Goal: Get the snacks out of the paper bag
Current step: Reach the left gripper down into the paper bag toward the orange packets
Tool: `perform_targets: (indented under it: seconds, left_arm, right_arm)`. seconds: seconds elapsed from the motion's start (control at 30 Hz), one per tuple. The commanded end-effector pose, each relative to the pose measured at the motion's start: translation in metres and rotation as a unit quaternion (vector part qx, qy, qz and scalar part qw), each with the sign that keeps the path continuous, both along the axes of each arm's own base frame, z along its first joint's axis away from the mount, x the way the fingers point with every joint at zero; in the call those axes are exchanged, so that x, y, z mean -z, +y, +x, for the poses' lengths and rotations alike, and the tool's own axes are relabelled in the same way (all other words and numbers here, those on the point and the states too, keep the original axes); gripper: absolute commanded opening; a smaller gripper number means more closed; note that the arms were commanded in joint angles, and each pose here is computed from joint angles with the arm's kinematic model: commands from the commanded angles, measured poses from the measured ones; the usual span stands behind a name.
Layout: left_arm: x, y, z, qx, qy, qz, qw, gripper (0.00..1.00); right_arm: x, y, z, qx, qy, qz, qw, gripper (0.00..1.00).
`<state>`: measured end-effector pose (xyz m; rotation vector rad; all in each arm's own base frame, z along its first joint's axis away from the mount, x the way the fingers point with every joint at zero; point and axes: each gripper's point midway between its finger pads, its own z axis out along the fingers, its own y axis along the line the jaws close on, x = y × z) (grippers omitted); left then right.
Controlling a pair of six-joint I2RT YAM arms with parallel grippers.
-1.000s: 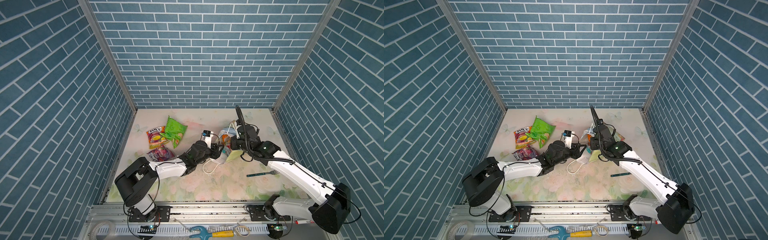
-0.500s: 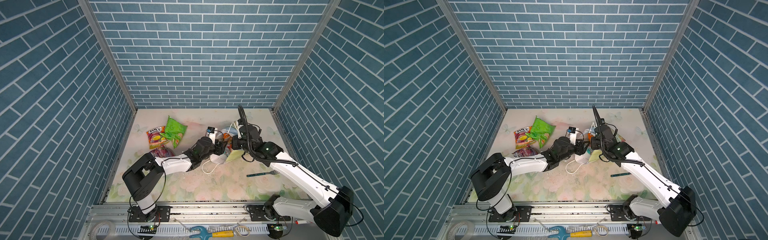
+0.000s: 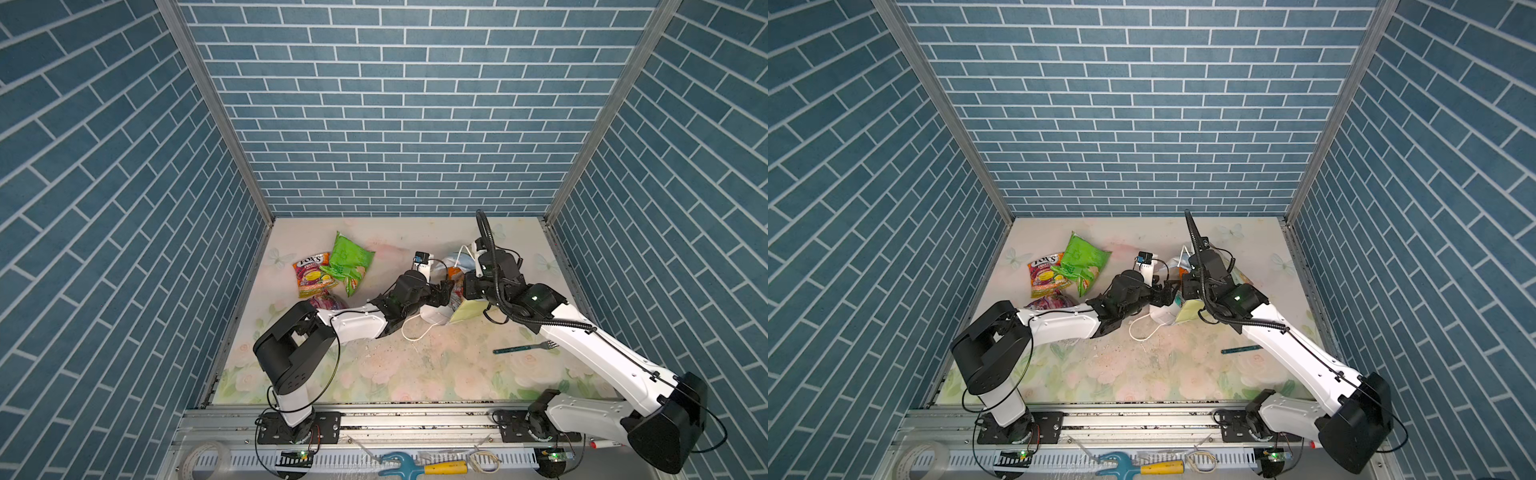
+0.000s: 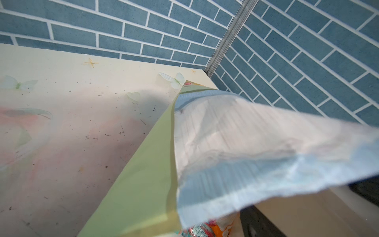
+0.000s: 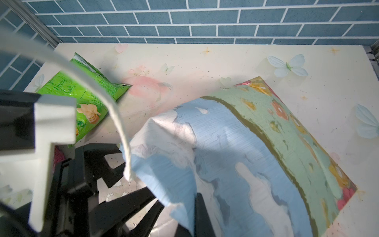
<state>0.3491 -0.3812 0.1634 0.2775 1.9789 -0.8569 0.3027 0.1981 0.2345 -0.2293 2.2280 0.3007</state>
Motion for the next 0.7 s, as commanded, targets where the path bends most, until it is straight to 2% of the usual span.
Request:
perform_targets:
  seconds: [0.0,0.23,0.43,0.67]
  left_arm:
    - [-0.006,0.001,0.017,-0.011,-0.012,-0.005,1.0,0.85]
    - [-0.003,-0.009,0.022,0.002,-0.014,-0.011,1.0,0.85]
    - [0.0,-0.021,0.019,0.037,-0.042,-0.016,0.998,0.83]
    - [-0.003,-0.023,0.011,0.061,-0.082,-0.042,0.994,0.69]
  right_arm:
    - [-0.015,0.0,-0.002,0.006,-0.009,0.027,1.0,0.0]
    - [-0.016,0.004,0.001,0.003,-0.01,0.031,0.999,0.0]
    - [-0.017,0.007,0.002,0.0,-0.004,0.031,1.0,0.0]
    - [-0.019,0.006,0.003,0.007,0.003,0.03,1.0,0.0]
